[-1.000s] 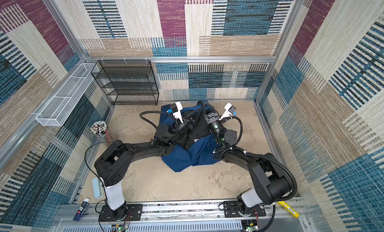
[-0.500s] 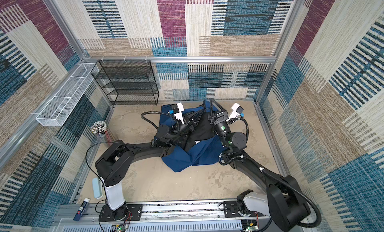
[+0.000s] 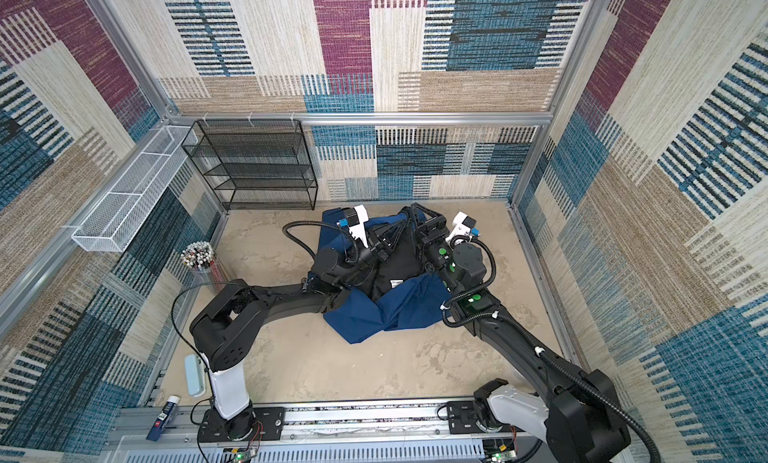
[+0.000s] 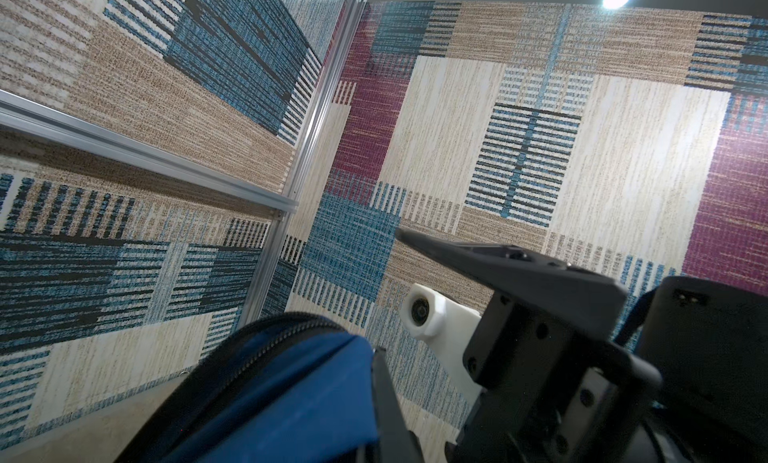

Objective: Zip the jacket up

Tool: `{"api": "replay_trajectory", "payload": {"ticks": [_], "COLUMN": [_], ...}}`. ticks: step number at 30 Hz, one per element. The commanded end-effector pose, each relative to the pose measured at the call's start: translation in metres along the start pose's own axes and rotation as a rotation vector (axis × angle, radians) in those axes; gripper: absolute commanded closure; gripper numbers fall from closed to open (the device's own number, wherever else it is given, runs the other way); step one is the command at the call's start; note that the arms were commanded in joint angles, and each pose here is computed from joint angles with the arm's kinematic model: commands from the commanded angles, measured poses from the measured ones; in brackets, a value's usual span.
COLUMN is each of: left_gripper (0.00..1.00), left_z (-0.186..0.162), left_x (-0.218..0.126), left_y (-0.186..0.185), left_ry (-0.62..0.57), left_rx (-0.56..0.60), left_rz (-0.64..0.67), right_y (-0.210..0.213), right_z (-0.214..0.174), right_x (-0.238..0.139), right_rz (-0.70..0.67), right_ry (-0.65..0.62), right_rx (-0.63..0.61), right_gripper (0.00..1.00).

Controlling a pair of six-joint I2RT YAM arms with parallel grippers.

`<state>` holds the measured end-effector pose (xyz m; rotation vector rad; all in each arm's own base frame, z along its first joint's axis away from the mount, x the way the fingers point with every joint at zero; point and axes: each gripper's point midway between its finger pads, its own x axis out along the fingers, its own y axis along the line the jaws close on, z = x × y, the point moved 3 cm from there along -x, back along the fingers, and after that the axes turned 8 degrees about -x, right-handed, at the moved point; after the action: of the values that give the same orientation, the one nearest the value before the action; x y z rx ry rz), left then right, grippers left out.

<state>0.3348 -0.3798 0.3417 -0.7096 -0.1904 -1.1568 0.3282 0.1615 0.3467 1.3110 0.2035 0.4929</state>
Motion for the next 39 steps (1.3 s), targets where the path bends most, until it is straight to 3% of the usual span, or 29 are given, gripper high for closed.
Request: {"api": "replay_trajectory", "payload": {"ticks": [1,8,15,18,24,27,32,37,39], "left_gripper": [1.00,1.00,1.00,1.00,1.00,1.00,1.00,1.00,1.00], "left_z": [0.008,0.010,0.011,0.012,0.014,0.014,0.015,0.021,0.023], "left_x": [0.000,-0.001,-0.002,-0.002,-0.001,0.000,-0.002,-0.008,-0.011], "left_y": [-0.001,0.001,0.003,0.004,0.004,0.003,0.003,0.004,0.005], "left_ry": [-0.033,-0.035,-0.036,-0.042,-0.046,-0.047,-0.047,-0.051,-0.050], "left_rx": [-0.002,-0.005,-0.006,-0.012,-0.013,-0.016,-0.015,-0.014,-0.014], "left_rz": [-0.006,0.000,0.004,0.009,0.007,0.002,0.007,0.018,0.023], "right_y": [-0.012,-0.023,-0.013,0.004,0.009,0.026,0.064,0.064,0.071], "right_z": [-0.012,-0.031,-0.029,-0.024,-0.017,-0.012,-0.007,-0.023,-0.022], "right_x": [-0.012,-0.045,-0.045,-0.052,-0.058,-0.053,-0.034,-0.013,-0.009], "right_rz": [-0.095,-0.215,-0.376,-0.353,-0.448,-0.385,-0.168,-0.025,0.014], "right_ry": [0.083,0.231,0.423,0.436,0.523,0.541,0.528,0.712,0.717], "right_rx": [0.002,-0.043,-0.499,-0.611,-0.781,-0.950,-1.320,-1.480,-1.525], "right_gripper": [0.00,0.00,0.01,0.06,0.15,0.22,0.38,0.40,0.41]}}
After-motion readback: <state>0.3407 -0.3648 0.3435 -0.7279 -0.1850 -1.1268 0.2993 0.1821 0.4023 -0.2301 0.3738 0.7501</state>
